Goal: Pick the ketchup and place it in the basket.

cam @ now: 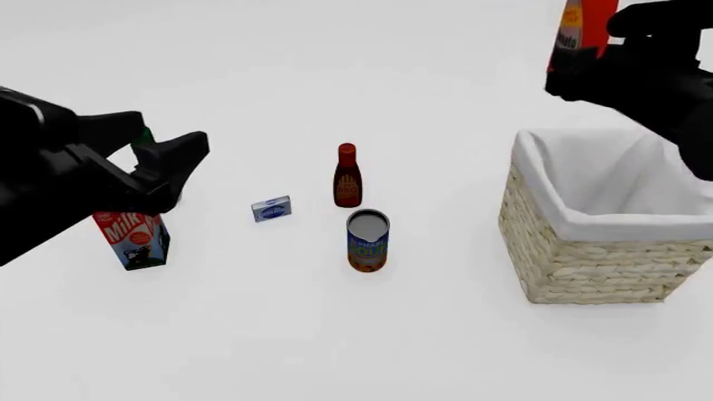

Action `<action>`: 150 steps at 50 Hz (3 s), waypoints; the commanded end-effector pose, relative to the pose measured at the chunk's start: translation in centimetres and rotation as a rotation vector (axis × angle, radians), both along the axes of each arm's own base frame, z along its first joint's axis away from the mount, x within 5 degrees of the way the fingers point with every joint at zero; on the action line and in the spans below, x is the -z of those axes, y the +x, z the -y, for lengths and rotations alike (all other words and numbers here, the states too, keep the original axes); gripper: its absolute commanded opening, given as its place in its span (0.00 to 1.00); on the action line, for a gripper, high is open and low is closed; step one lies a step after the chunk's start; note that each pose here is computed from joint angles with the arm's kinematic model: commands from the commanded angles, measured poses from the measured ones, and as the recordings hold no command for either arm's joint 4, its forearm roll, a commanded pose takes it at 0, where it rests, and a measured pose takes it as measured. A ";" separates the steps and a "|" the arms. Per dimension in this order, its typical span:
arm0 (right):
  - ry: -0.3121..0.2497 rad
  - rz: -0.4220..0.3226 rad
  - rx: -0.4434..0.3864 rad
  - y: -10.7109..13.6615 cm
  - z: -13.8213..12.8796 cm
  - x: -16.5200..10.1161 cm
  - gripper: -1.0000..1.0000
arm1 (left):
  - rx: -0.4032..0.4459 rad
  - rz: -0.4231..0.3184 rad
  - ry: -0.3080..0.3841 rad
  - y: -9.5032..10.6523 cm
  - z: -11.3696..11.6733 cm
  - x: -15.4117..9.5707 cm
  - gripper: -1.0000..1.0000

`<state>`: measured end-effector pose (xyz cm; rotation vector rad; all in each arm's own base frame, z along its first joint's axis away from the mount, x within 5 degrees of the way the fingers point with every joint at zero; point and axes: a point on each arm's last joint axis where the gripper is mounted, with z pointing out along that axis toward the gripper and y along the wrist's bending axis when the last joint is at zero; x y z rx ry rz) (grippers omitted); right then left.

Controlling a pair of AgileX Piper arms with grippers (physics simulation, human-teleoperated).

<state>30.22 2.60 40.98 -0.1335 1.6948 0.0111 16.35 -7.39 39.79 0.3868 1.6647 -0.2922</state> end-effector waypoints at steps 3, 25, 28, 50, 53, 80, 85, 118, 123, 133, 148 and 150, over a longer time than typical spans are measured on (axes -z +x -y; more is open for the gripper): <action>0.009 -0.012 0.050 -0.8 1.5 -0.4 0.00 | 0.008 0.001 0.002 0.1 0.2 -0.1 1.00; 0.038 -0.066 0.117 -2.3 3.3 0.4 0.00 | 0.011 0.000 0.007 0.0 0.2 0.0 1.00; 0.049 -0.076 0.125 -2.5 3.4 0.3 0.00 | 0.009 0.000 0.007 0.1 0.2 0.1 1.00; 0.113 -0.128 0.178 -2.3 4.6 1.5 0.00 | 0.006 -0.003 0.006 0.1 0.2 0.4 1.00; 0.123 -0.133 0.190 -2.2 4.8 1.9 0.00 | 0.007 -0.002 0.007 0.1 0.2 0.3 1.00; 0.148 -0.182 0.246 -0.7 6.4 4.3 0.00 | 0.001 -0.003 0.005 0.3 0.1 0.5 1.00; 0.151 -0.194 0.250 -0.3 6.5 4.7 0.00 | 0.001 -0.004 0.004 0.3 0.2 0.5 1.00; 0.182 -0.238 0.335 0.7 9.1 7.6 0.00 | 0.007 -0.006 0.005 0.6 0.4 0.6 1.00; 0.185 -0.248 0.342 1.0 9.4 7.9 0.00 | 0.009 -0.007 0.004 0.7 0.5 0.7 1.00; 0.186 -0.286 0.343 1.8 9.5 9.1 0.00 | 0.004 -0.011 0.003 0.8 0.4 1.0 1.00; 0.164 -0.325 0.333 2.8 9.5 8.9 0.00 | -0.003 -0.017 -0.002 1.1 0.5 1.6 1.00; 0.158 -0.332 0.329 2.9 9.4 8.9 0.00 | -0.003 -0.017 -0.003 1.2 0.5 1.6 1.00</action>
